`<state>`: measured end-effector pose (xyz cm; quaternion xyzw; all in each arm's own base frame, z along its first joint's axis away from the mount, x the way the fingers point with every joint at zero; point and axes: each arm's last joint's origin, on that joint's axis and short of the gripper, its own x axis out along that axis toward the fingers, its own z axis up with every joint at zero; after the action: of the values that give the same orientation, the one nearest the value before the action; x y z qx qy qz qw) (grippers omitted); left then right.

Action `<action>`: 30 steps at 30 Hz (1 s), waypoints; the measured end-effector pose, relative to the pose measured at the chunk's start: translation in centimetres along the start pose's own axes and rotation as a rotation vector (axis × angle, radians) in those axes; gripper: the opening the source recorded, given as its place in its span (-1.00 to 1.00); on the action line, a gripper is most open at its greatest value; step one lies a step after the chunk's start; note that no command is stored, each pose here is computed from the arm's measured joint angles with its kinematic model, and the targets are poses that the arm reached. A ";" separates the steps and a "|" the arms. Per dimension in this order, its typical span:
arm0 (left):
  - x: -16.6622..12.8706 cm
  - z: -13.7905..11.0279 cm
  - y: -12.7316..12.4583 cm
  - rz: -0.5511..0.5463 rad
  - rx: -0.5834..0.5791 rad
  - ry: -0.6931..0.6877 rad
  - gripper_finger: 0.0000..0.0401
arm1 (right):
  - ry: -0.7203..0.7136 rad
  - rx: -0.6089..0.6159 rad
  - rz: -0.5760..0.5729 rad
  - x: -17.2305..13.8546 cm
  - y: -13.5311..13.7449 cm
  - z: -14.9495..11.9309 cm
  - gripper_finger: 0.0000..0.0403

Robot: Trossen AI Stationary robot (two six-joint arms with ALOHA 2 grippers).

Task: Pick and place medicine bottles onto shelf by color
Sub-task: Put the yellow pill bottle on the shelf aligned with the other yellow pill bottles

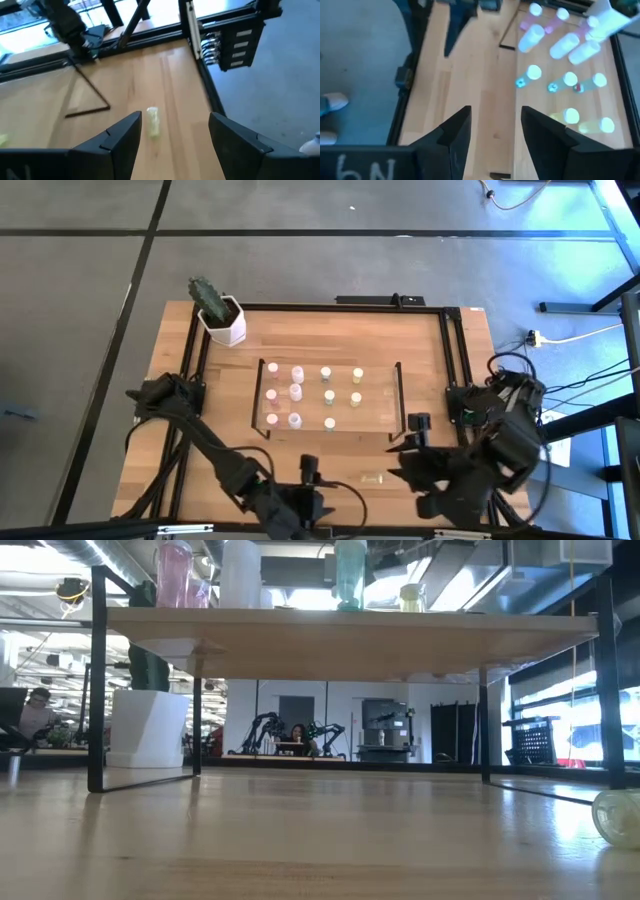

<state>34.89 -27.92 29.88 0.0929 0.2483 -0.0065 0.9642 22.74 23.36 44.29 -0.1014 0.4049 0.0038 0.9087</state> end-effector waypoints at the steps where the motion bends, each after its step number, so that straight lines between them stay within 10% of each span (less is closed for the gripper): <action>1: 0.7 -0.1 -0.1 -0.007 -0.002 -0.009 0.12 | -0.007 -0.017 0.008 -0.4 -0.1 -0.1 -0.13; 30: 14.7 -7.2 -0.2 0.032 -0.095 -0.013 0.12 | -0.040 -0.190 0.080 -2.8 -1.2 -0.6 -0.13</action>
<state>44.32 -26.31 16.62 0.0508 0.2406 0.0203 0.9691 20.49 22.28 46.21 -0.1707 0.3883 0.0804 0.9020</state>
